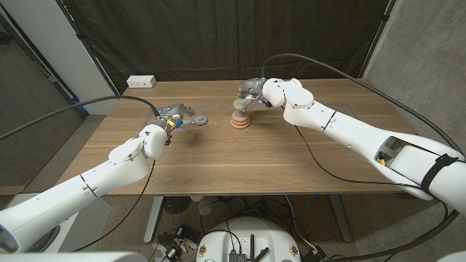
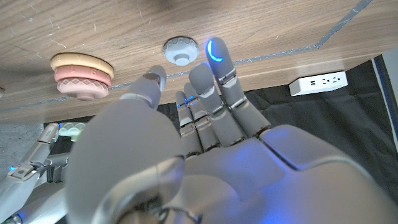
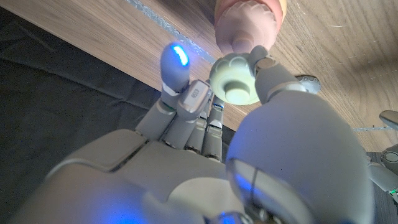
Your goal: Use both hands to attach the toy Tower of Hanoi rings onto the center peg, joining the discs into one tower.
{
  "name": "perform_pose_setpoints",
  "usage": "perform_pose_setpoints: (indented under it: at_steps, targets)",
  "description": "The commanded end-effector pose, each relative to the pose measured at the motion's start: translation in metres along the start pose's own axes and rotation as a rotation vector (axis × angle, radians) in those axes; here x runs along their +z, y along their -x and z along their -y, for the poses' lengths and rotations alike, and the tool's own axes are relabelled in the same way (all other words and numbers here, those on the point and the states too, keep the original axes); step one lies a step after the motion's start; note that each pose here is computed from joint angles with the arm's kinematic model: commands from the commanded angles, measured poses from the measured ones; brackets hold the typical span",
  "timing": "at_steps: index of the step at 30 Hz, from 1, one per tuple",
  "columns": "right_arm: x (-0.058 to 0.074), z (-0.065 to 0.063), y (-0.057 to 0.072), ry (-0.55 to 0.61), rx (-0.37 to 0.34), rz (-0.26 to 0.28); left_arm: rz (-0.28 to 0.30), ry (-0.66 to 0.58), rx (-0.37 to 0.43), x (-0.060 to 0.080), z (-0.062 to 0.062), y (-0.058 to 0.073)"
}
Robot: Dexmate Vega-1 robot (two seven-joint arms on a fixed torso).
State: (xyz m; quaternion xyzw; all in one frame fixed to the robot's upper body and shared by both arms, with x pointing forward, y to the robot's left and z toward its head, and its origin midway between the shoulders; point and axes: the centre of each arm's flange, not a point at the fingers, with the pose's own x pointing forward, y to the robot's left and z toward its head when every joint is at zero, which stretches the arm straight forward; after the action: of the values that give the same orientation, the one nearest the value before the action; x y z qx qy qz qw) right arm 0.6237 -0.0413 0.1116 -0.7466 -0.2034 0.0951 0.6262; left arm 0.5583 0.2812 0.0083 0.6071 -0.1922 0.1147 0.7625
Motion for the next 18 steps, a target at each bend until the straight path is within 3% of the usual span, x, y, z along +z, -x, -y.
perform_pose_setpoints:
  at_steps: [1,18]
  targets:
    - [0.005,-0.003,-0.017,0.016,0.048,-0.010,-0.004,-0.003,0.001,-0.001,-0.001,0.001]
    - [0.003,-0.011,-0.029,0.015,0.099,-0.040,-0.005,0.005,-0.001,-0.002,0.002,0.001]
